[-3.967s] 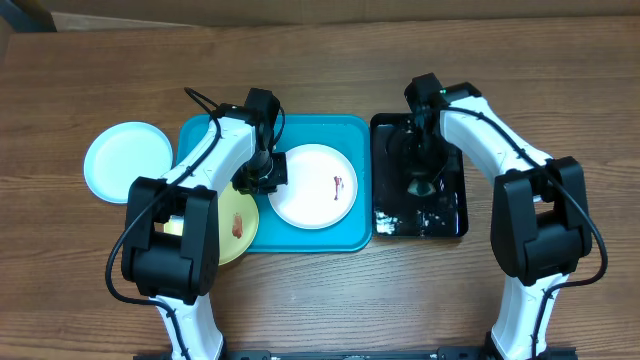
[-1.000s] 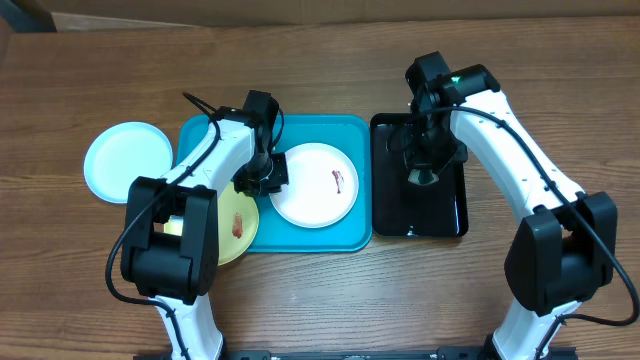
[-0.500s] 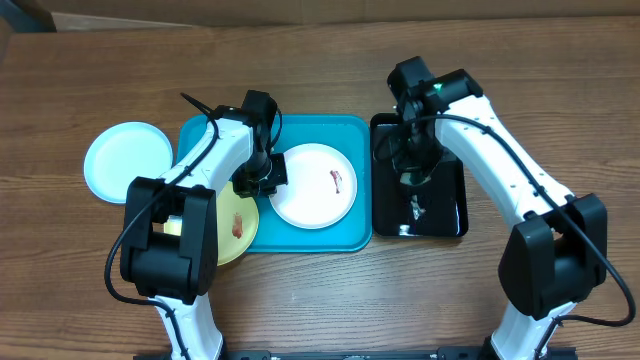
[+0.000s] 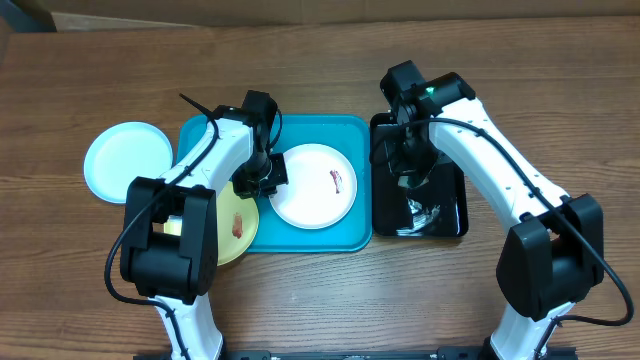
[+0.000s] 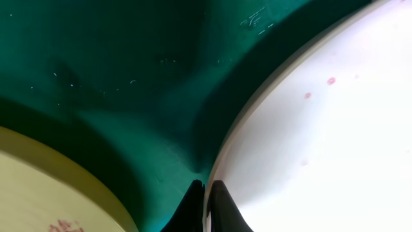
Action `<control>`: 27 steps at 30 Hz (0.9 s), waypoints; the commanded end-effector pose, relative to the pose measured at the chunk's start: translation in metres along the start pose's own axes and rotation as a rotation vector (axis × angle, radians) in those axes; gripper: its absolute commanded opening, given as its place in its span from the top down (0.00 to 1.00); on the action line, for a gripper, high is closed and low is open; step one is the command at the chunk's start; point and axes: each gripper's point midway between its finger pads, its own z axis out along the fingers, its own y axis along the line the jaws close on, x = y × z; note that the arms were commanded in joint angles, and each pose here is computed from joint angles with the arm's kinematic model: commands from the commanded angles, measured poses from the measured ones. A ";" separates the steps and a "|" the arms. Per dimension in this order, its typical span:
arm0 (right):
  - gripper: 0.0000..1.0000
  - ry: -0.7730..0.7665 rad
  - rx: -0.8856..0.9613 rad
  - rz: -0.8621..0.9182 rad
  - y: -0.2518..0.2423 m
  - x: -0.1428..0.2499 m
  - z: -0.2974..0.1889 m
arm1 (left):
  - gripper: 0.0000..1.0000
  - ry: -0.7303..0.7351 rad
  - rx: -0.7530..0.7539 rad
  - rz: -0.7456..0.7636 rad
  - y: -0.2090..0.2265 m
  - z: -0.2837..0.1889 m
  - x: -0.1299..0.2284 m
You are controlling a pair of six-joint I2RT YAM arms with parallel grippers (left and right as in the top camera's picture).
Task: Clean dirty plates on tray and stack at the side
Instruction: 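Carry the sponge left and wipe the white plate, right gripper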
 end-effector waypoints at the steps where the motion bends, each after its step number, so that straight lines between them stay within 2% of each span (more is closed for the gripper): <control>1: 0.96 0.011 0.029 -0.032 -0.009 0.003 0.000 | 0.96 -0.038 0.002 -0.057 0.003 -0.009 -0.009; 6: 0.96 0.032 0.057 -0.033 -0.014 0.008 -0.001 | 0.96 -0.046 0.007 -0.075 0.002 -0.009 -0.011; 14: 0.96 -0.021 -0.046 -0.068 0.018 -0.002 -0.025 | 0.96 -0.046 0.007 -0.074 0.001 -0.009 -0.011; 21: 0.96 -0.138 -0.146 -0.151 0.067 -0.013 -0.083 | 0.96 -0.045 0.007 -0.070 0.001 -0.009 -0.011; 27: 0.96 -0.221 -0.188 -0.272 0.124 -0.013 -0.084 | 0.96 -0.044 0.006 -0.070 0.002 -0.009 -0.011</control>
